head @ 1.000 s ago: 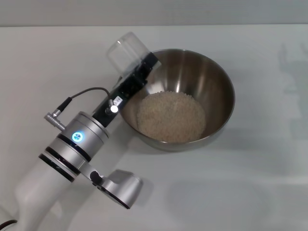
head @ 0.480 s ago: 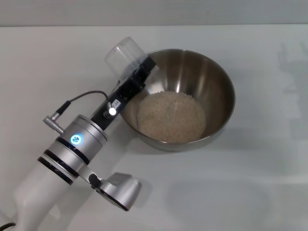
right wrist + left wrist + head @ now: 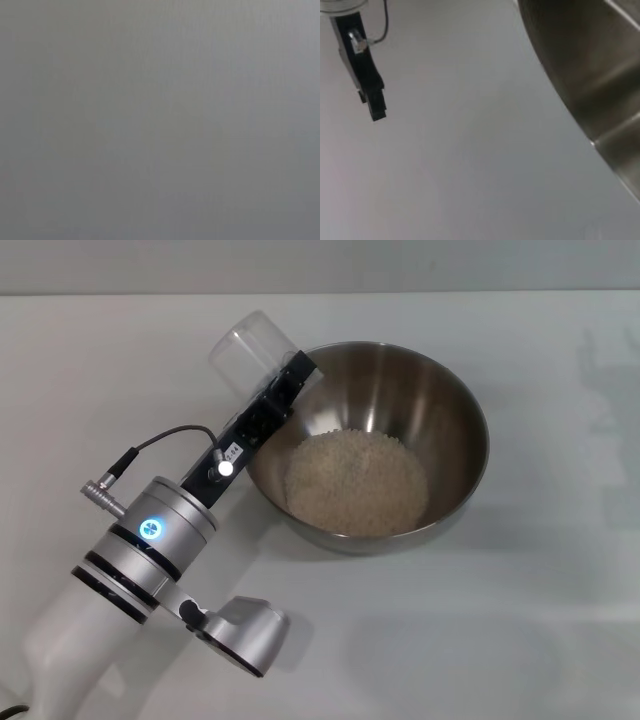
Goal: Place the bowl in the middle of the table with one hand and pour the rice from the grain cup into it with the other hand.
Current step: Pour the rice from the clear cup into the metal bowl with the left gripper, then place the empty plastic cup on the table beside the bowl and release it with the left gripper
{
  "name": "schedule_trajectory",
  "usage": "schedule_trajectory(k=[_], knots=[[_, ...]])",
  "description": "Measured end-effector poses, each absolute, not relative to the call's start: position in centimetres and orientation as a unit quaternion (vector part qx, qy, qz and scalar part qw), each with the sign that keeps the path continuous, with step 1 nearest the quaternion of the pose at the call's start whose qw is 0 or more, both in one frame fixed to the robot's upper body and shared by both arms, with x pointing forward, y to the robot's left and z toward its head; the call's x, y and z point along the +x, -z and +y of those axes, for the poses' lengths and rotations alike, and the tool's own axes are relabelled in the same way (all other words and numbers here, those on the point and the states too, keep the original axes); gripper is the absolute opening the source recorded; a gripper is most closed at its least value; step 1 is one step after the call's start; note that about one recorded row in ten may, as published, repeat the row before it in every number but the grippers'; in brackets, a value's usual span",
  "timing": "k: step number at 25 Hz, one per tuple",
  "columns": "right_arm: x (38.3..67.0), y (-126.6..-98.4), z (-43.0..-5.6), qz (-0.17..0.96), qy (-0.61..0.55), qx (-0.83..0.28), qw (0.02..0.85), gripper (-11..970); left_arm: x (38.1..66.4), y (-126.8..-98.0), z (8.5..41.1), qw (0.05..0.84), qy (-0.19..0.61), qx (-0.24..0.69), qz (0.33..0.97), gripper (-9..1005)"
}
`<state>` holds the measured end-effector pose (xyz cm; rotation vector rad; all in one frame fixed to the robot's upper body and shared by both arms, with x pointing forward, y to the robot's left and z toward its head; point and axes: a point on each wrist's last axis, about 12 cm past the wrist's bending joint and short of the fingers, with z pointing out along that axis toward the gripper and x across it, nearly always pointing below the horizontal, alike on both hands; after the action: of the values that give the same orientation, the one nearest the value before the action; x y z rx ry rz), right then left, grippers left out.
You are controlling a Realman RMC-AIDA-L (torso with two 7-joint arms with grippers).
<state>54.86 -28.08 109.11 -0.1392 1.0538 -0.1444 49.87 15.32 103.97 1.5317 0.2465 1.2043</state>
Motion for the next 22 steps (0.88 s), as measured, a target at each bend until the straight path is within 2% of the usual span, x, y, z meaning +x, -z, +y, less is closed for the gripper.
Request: schedule_trajectory(k=[5,9,13,14,15,16,19,22], knots=[[54.8,-109.0,-28.1,0.503,0.069,-0.066,0.859,488,50.1,-104.2,15.4,0.57,-0.499,0.64,0.13,24],[54.7,-109.0,-28.2,0.504,0.07,-0.065,0.858,488,50.6,-104.9,15.6,0.619,-0.459,0.602,0.212,24],[54.7,-108.9,-28.2,0.504,0.071,-0.065,0.858,488,50.6,-105.1,16.0,0.68,-0.365,0.545,0.326,25],[54.7,-108.9,-28.2,0.505,0.071,-0.065,0.858,488,50.9,-105.0,16.4,0.703,-0.315,0.504,0.39,25],[54.6,-108.9,-28.3,0.505,0.071,-0.065,0.858,488,51.0,-105.0,16.7,0.713,-0.292,0.482,0.418,25],[54.6,-108.9,-28.3,0.505,0.071,-0.065,0.858,488,51.0,-105.0,16.7,0.713,-0.292,0.482,0.418,25],[54.6,-108.9,-28.3,0.505,0.071,-0.065,0.858,489,51.9,-105.0,18.0,0.736,-0.218,0.393,0.506,25],[54.6,-108.9,-28.2,0.506,0.07,-0.065,0.857,489,53.5,-104.8,20.6,0.74,-0.131,0.259,0.607,25]])
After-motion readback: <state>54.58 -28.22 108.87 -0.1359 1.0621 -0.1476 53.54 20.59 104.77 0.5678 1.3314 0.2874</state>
